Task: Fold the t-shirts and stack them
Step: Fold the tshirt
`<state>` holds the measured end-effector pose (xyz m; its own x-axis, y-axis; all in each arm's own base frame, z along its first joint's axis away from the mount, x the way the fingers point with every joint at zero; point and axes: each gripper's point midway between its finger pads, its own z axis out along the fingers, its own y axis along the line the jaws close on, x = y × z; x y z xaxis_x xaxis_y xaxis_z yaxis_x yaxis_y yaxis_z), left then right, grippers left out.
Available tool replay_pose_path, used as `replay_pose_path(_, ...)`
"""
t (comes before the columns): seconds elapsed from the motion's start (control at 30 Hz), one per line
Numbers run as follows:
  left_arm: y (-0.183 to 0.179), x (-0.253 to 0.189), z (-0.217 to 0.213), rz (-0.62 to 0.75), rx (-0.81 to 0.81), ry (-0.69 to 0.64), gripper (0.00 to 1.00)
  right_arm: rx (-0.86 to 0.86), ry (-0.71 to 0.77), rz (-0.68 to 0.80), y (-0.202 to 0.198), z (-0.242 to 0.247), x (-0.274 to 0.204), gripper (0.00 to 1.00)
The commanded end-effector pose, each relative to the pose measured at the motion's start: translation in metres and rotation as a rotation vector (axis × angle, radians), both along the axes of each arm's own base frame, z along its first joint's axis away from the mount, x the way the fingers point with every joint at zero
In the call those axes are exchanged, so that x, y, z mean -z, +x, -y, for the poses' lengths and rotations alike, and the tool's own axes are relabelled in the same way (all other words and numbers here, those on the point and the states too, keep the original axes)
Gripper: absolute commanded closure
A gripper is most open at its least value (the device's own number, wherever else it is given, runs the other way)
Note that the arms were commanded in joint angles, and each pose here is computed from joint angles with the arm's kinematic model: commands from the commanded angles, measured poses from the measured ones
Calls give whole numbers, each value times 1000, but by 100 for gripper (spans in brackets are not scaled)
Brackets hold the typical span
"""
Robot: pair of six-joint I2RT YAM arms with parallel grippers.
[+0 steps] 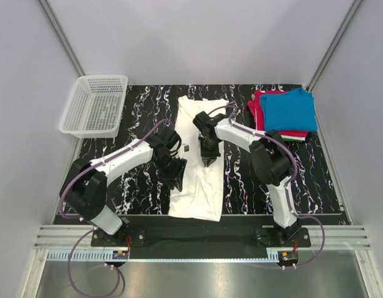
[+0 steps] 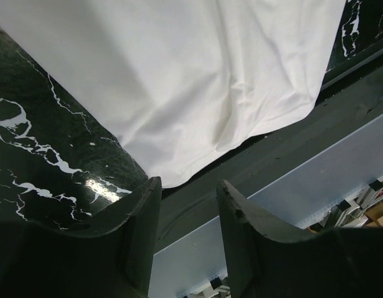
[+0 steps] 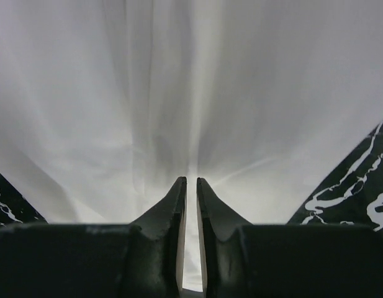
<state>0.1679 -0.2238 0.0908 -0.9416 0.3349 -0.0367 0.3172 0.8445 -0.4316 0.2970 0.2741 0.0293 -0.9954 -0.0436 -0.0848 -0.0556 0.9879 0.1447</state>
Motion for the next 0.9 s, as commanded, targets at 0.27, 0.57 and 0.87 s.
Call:
replay_pose_path(0.27, -22, 12, 5, -25, 16, -77, 56, 2, -2, 50, 35, -3, 1, 83)
replay_pose_path(0.57, -33, 41, 7, -77, 27, -52, 57, 1, -20, 16, 29, 1, 16, 83)
replay_pose_path(0.87, -47, 56, 4, -110, 38, -27, 58, 16, -28, -13, 30, 2, 32, 84)
